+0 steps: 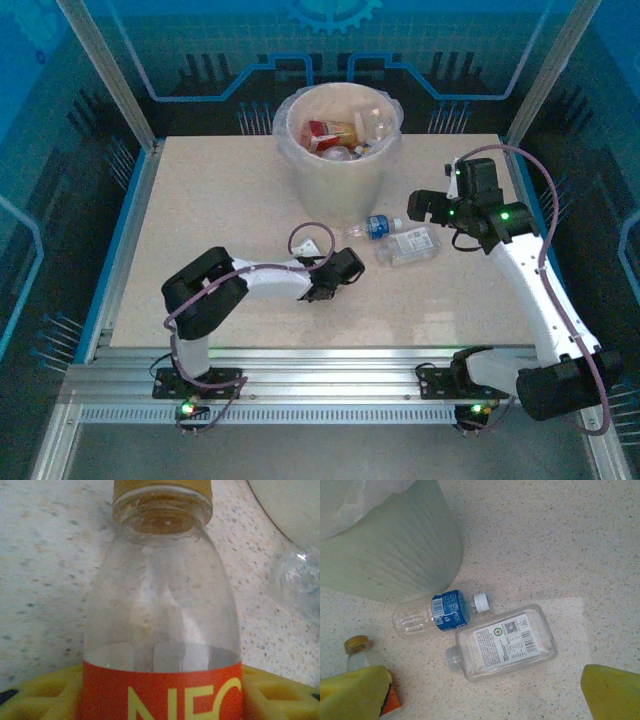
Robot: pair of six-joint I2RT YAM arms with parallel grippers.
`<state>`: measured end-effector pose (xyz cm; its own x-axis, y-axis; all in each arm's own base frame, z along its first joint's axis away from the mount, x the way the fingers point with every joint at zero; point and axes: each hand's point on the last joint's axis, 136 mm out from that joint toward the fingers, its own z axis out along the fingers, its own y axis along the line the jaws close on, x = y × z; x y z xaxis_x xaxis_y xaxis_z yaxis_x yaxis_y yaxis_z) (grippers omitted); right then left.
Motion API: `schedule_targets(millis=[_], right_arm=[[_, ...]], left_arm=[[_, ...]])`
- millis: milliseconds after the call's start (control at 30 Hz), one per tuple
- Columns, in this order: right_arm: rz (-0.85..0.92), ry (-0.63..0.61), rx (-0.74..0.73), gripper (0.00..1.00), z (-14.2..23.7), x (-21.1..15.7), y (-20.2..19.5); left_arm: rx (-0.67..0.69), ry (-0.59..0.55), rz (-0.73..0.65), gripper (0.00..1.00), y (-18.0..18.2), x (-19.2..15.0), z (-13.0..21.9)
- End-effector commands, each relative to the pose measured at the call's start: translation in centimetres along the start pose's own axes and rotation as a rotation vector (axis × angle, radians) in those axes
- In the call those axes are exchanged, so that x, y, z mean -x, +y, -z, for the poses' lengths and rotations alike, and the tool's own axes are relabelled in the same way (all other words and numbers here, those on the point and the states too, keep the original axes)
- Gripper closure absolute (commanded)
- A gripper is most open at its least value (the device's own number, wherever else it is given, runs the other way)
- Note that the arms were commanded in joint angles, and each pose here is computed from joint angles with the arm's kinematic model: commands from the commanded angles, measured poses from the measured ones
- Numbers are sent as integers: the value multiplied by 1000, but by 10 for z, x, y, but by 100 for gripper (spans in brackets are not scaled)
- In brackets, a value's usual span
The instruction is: Put the plastic bottles in the bin
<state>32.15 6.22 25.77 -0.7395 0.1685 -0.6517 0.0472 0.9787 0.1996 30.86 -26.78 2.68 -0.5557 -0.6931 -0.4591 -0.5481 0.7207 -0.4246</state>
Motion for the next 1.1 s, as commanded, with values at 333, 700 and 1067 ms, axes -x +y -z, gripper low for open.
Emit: schedule_targets(millis=[333, 700, 1067], right_arm=[[-46, -22, 5, 0, 8, -3, -5], [-74, -42, -7, 0, 13, -5, -9], [-100, -39, 25, 0, 12, -5, -3]], left_arm=[[84, -398, -178, 64, 57, 111, 74], [-310, -581, -428, 66, 11, 188, 170], [-625, -528, -682, 66, -73, 251, 257]])
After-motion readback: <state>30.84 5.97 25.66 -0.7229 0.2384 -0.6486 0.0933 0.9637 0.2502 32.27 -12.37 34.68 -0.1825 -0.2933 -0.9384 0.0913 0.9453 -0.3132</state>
